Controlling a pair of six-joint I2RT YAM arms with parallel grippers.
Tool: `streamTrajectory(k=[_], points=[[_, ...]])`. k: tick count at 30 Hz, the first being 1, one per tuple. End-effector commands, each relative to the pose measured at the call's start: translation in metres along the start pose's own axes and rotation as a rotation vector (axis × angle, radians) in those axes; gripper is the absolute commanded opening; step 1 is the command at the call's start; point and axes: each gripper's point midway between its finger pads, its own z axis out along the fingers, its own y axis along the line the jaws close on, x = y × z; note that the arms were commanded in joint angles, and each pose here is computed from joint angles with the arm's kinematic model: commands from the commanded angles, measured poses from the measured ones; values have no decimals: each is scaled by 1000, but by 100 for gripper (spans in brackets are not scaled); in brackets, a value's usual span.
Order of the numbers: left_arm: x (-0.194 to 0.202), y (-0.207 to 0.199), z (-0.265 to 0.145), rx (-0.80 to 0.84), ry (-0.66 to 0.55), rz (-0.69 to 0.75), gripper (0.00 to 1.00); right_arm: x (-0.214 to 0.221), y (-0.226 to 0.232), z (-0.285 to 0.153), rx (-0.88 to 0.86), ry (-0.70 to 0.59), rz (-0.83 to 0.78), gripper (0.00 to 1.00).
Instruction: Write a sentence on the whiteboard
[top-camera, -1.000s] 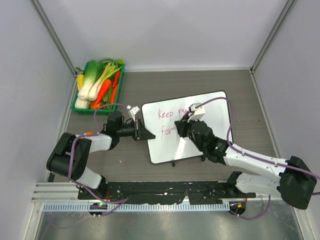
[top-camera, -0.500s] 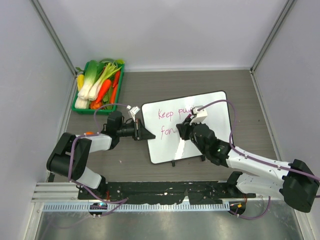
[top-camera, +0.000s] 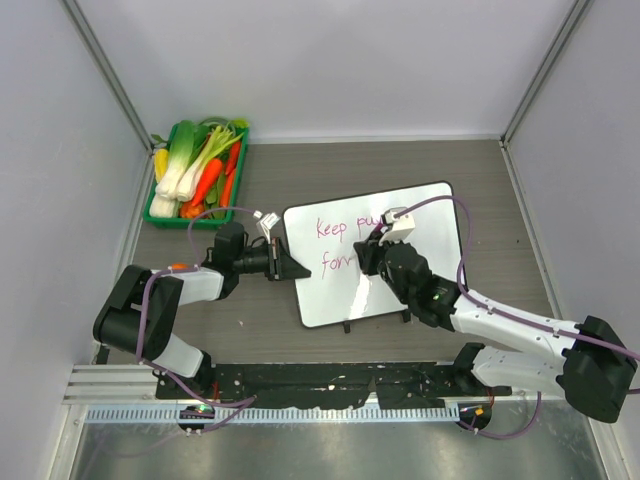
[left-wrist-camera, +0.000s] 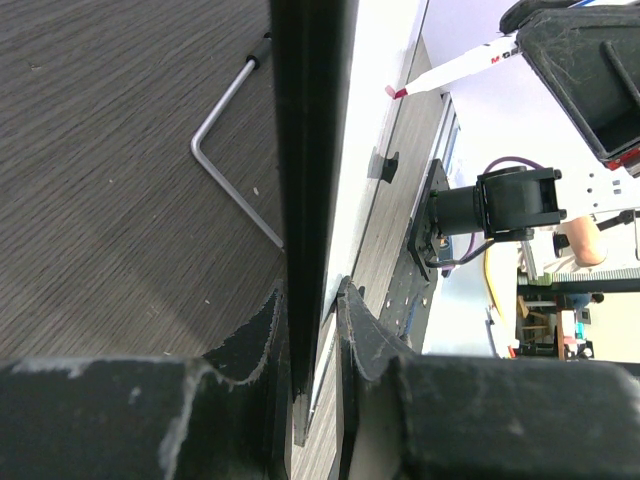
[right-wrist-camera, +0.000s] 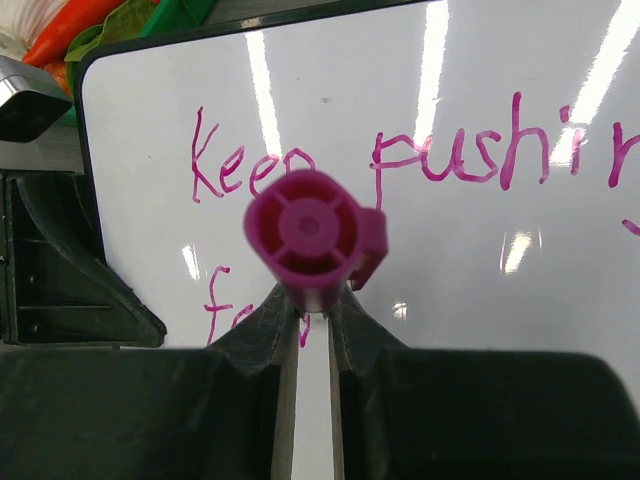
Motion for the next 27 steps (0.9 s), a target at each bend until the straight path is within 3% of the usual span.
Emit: streamTrajectory(k=[1, 27], points=[[21, 48, 1, -214, 20, -9, 0, -21, -7, 5, 59, -55, -11, 1], [21, 48, 1, -215, 21, -10, 0, 17, -17, -8, 38, 46, -1, 1]])
